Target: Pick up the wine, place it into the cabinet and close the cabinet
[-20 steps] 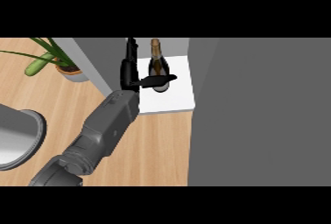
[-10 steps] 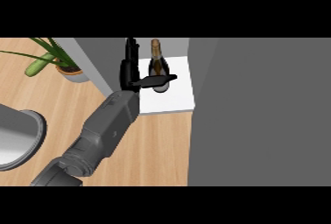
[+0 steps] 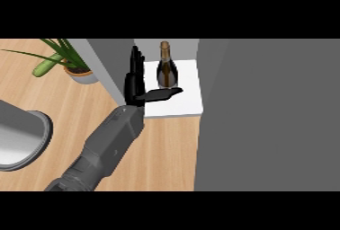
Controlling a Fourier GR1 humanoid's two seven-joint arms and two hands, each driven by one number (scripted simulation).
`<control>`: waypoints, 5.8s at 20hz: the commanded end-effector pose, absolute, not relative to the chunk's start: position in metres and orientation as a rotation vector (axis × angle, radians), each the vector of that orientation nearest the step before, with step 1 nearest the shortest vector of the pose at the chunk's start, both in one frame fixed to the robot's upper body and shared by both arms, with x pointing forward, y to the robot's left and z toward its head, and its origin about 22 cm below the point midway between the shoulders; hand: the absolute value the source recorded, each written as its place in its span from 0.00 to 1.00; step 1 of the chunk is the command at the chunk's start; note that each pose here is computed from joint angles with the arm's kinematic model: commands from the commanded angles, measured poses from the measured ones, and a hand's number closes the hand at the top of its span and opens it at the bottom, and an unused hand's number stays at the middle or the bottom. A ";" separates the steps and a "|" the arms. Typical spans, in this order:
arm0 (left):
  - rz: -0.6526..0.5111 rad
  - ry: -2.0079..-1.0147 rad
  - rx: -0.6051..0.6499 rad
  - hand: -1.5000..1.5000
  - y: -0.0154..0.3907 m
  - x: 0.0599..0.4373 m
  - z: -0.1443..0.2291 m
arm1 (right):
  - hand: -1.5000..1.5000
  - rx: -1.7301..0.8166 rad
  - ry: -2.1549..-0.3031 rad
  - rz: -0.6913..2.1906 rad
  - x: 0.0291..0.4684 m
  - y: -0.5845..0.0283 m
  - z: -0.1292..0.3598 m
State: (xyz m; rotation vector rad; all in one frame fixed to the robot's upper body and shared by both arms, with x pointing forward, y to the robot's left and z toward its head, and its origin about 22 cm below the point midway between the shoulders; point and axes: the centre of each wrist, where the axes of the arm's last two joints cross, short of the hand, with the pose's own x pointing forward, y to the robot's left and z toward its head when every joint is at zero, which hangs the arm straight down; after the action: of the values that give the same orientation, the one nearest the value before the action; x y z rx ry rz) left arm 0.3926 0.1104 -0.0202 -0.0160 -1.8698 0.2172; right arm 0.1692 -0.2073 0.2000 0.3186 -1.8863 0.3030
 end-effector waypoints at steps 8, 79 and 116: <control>0.207 -1.859 -0.029 0.00 0.061 0.314 -0.037 | 0.00 0.273 -1.923 0.304 0.146 -0.225 0.208; 0.182 -1.962 -0.152 0.00 0.309 0.122 0.089 | 1.00 0.793 -1.607 0.646 0.082 -0.117 0.195; 0.245 -1.938 -0.227 0.00 0.310 0.152 0.097 | 1.00 0.426 -1.872 0.655 0.251 0.029 0.280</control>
State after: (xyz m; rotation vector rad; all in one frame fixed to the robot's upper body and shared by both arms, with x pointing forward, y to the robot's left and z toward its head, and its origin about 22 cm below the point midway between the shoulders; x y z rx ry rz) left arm 0.1524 0.3080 0.0973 -0.2283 -1.9409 0.2344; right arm 0.2263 0.0149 0.2603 0.5128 -1.8131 0.6304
